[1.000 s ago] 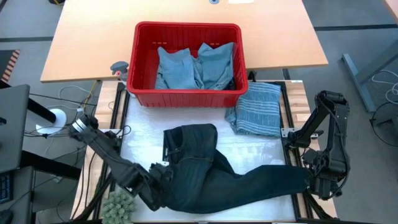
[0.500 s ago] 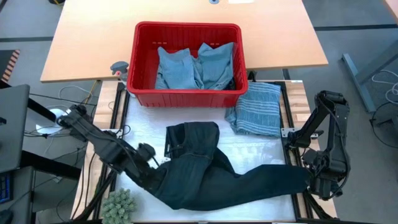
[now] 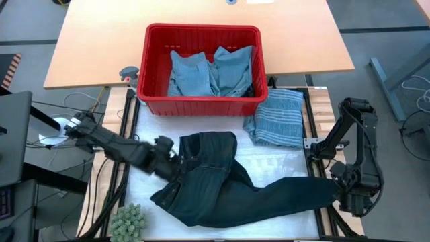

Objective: Fold Laundry from Bin
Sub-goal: Fold the black pants

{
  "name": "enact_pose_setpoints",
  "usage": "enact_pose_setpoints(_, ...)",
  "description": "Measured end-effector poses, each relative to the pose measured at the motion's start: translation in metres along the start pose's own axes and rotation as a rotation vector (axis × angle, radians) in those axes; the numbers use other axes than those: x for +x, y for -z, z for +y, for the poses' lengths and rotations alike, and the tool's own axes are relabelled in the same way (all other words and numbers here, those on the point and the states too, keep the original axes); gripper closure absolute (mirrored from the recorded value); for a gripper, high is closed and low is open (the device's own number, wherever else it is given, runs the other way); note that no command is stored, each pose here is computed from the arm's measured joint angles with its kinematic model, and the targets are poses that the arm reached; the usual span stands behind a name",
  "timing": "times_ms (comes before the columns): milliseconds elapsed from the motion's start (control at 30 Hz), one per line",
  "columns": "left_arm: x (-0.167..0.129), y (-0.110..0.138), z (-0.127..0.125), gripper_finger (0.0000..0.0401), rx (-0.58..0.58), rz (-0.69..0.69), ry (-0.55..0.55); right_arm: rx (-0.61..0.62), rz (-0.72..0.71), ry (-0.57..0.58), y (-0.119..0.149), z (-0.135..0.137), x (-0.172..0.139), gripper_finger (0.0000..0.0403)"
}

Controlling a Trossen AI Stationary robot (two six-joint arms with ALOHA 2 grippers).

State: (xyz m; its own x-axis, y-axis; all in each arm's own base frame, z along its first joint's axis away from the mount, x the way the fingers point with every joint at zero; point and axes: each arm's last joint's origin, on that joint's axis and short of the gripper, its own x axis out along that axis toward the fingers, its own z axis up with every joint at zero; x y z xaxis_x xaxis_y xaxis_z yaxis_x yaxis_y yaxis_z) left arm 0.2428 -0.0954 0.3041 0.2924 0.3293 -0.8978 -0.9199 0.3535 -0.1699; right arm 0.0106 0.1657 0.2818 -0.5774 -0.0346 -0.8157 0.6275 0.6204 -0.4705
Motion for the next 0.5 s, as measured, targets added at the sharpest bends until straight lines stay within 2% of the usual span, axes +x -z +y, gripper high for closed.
enact_pose_setpoints(133,0.038,-0.025,0.008,0.0174,-0.007,-0.003,0.029,-0.004,0.000,0.000,0.000,0.000,0.000,0.0355)
enact_pose_setpoints(300,0.074,-0.062,0.037,0.0174,-0.046,-0.065,0.018,-0.014,0.001,0.000,0.000,0.000,0.000,0.0355)
enact_pose_setpoints(367,0.087,-0.073,0.047,0.0174,-0.044,-0.067,0.051,-0.025,0.002,-0.002,0.000,0.000,0.000,0.0355)
enact_pose_setpoints(500,0.116,-0.087,0.055,0.0174,0.004,-0.053,0.185,-0.029,0.004,-0.004,0.000,0.001,0.000,0.0355)
